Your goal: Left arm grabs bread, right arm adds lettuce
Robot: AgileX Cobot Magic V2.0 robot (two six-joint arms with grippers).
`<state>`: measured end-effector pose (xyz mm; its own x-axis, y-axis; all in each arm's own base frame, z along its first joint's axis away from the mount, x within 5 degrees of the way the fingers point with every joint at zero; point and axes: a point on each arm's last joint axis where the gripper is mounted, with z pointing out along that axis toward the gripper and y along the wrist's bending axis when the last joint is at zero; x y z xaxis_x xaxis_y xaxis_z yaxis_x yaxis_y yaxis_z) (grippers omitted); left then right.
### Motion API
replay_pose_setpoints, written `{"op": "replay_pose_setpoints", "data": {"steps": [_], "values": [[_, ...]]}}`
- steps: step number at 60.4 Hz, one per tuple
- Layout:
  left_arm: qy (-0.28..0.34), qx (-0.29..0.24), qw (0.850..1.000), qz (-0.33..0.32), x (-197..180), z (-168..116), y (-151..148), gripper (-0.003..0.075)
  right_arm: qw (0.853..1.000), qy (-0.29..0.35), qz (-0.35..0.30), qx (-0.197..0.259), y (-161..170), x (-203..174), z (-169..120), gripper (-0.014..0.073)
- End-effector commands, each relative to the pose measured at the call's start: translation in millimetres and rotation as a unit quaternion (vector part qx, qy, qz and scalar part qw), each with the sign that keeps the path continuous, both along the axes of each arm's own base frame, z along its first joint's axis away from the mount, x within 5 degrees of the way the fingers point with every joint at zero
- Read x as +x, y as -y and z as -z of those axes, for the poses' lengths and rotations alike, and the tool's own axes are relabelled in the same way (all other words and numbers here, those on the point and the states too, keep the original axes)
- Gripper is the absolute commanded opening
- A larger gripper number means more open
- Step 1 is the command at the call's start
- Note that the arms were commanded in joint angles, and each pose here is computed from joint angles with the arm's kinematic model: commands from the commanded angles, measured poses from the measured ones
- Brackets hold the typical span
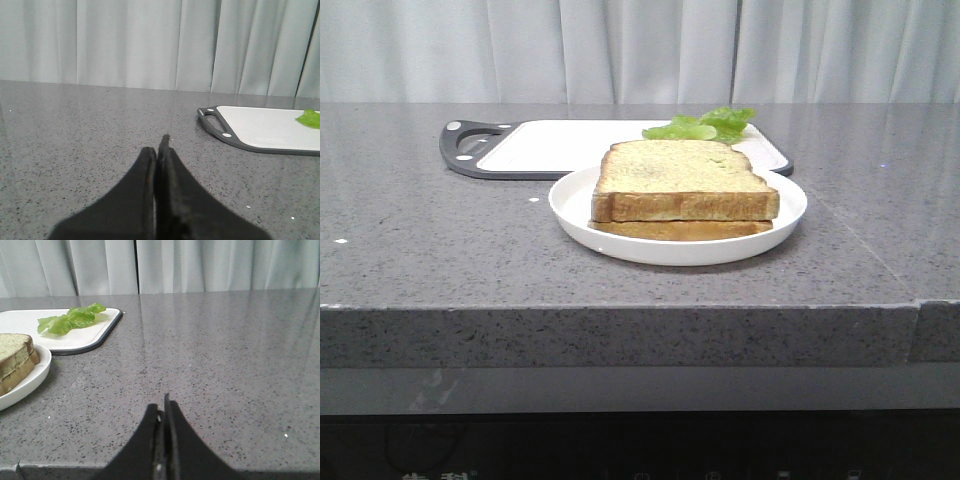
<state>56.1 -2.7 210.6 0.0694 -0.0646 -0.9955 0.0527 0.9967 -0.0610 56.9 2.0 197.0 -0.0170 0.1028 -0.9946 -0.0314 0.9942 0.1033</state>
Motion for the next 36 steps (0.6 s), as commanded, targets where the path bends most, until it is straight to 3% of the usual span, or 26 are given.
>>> {"op": "replay_pose_setpoints", "data": {"steps": [1,16,36], "values": [[0.048,-0.006,0.999,-0.002,-2.2,-6.7,-0.5,-0.002,0.998,0.059,0.006,-0.007,0.8,-2.3,-10.8,-0.0118],[0.05,-0.004,0.999,-0.002,-2.3,-7.0,-0.5,-0.002,0.998,0.059,0.006,-0.007,0.8,-2.3,-10.8,-0.0118],[0.118,-0.006,0.993,-0.004,-5.2,-19.0,-0.9,-0.002,0.998,0.061,0.006,-0.007,0.8,-2.3,-11.3,-0.0118]]}}
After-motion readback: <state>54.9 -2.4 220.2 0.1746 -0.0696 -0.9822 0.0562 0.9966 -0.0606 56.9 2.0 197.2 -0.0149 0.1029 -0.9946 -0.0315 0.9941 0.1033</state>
